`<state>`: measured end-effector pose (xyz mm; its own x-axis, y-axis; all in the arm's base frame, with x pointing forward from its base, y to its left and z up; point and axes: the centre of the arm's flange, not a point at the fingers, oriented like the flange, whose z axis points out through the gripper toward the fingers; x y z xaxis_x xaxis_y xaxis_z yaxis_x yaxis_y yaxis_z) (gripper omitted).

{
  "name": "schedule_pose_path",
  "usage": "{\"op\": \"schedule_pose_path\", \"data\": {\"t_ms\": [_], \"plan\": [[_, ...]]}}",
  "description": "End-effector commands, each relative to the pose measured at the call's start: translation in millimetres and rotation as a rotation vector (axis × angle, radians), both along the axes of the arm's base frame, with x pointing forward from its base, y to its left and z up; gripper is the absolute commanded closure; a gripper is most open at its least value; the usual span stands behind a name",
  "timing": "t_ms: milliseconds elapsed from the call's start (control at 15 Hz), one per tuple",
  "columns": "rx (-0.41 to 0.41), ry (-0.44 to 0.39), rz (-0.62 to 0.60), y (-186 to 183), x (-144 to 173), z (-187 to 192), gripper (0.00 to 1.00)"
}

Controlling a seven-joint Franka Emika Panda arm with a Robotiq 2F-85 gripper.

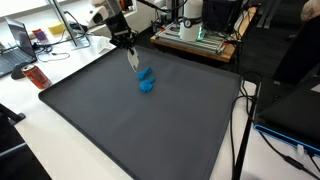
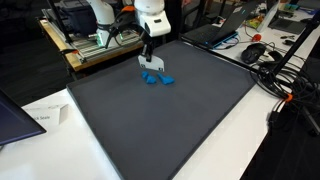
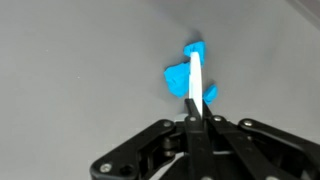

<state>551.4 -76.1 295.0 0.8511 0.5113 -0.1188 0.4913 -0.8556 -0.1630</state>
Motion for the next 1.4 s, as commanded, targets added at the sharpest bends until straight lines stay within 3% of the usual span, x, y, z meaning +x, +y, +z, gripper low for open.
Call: {"op": "schedule_pose_path", "data": {"t_ms": [0,333,800,1333], "plan": [[-0.115,-0.099,-0.091,12.9,-17.2,9.1,0.99],[-0.237,-0.164,-0.174,26.0,-15.7,6.4,0.99],[-0.399,-0.168,-0.281,32.8,-18.6,-0.2,0.99],[-0.43,-0.108,-0.421,50.1,-30.8,-10.1,0.99]]}}
